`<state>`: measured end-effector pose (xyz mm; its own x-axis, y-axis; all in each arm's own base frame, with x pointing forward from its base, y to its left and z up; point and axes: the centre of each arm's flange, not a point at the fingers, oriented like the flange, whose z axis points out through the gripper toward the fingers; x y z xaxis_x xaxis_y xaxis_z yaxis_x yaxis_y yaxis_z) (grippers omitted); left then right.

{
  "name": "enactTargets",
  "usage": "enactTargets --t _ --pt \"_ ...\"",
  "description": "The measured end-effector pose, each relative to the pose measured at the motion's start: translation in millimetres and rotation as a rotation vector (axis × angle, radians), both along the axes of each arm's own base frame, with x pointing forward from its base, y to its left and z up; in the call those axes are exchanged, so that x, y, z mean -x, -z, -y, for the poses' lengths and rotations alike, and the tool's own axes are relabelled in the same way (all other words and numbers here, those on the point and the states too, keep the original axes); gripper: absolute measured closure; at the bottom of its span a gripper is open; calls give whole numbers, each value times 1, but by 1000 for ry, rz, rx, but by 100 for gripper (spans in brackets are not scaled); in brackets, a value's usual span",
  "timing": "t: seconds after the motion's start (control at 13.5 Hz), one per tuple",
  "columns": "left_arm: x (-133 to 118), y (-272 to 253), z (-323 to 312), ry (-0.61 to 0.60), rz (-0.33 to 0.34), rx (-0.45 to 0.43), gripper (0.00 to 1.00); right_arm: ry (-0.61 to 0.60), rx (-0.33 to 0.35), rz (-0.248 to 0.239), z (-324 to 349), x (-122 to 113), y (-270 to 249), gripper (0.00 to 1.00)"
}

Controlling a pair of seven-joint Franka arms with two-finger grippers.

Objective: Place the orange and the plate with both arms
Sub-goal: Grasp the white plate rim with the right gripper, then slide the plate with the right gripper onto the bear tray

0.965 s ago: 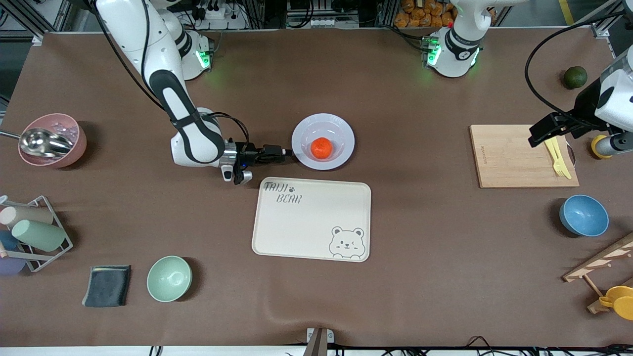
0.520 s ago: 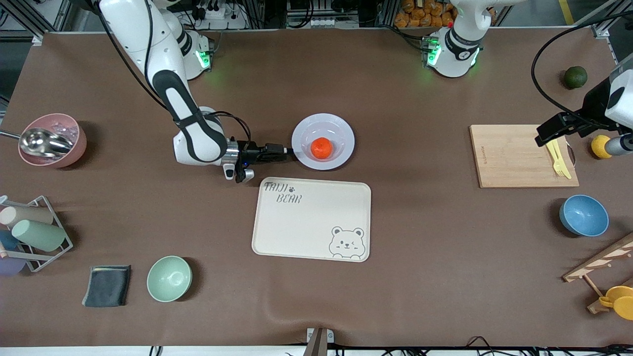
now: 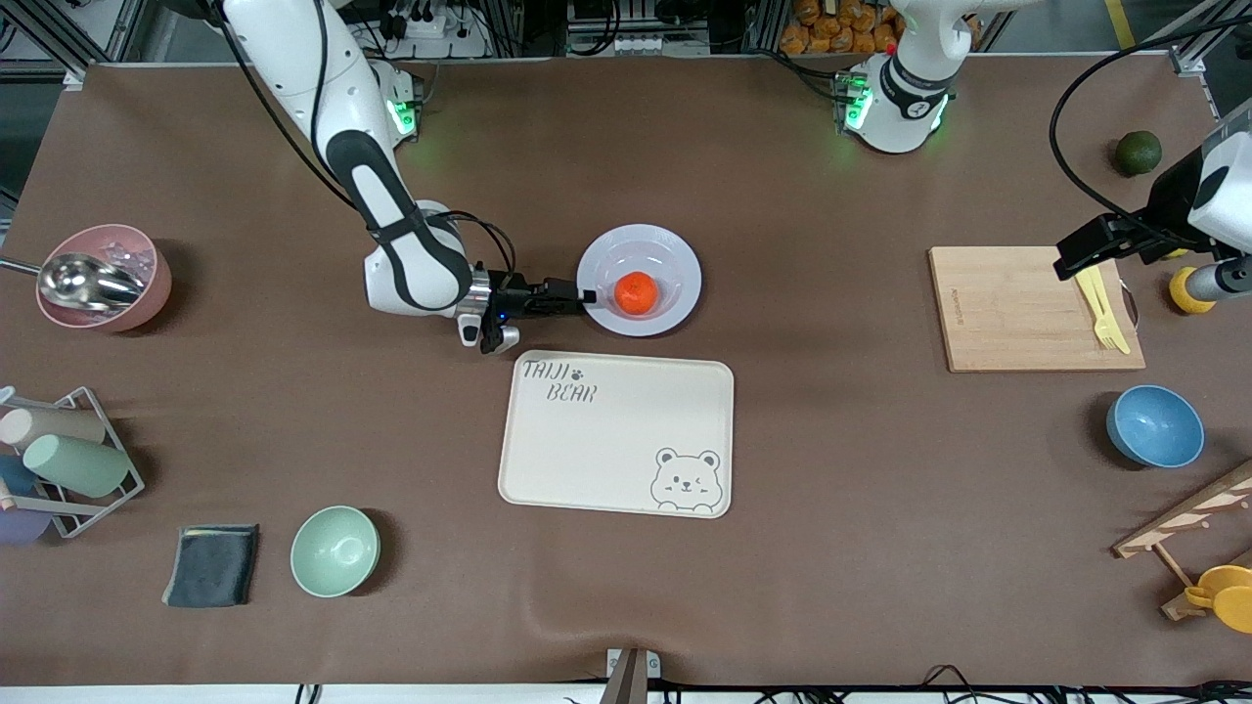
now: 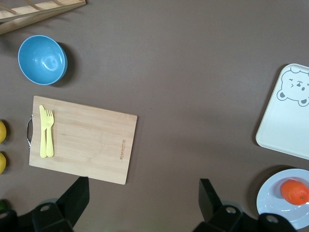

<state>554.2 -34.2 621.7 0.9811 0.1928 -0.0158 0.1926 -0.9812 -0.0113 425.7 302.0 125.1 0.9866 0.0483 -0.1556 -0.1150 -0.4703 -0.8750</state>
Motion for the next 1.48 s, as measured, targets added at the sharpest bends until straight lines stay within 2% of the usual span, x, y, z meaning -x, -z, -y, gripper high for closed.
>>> enactTargets --t 0.3,0.67,1.11,1.48 --pt "1 -1 2 0 -1 16 0 -4 -6 42 3 3 6 94" --pt "1 2 2 1 -8 20 0 -2 -34 45 3 0 4 96" --pt "1 1 14 17 0 45 0 50 -167 -1 16 -9 -3 96" --pt "1 0 16 21 8 46 0 99 -239 -16 13 -15 -14 96"
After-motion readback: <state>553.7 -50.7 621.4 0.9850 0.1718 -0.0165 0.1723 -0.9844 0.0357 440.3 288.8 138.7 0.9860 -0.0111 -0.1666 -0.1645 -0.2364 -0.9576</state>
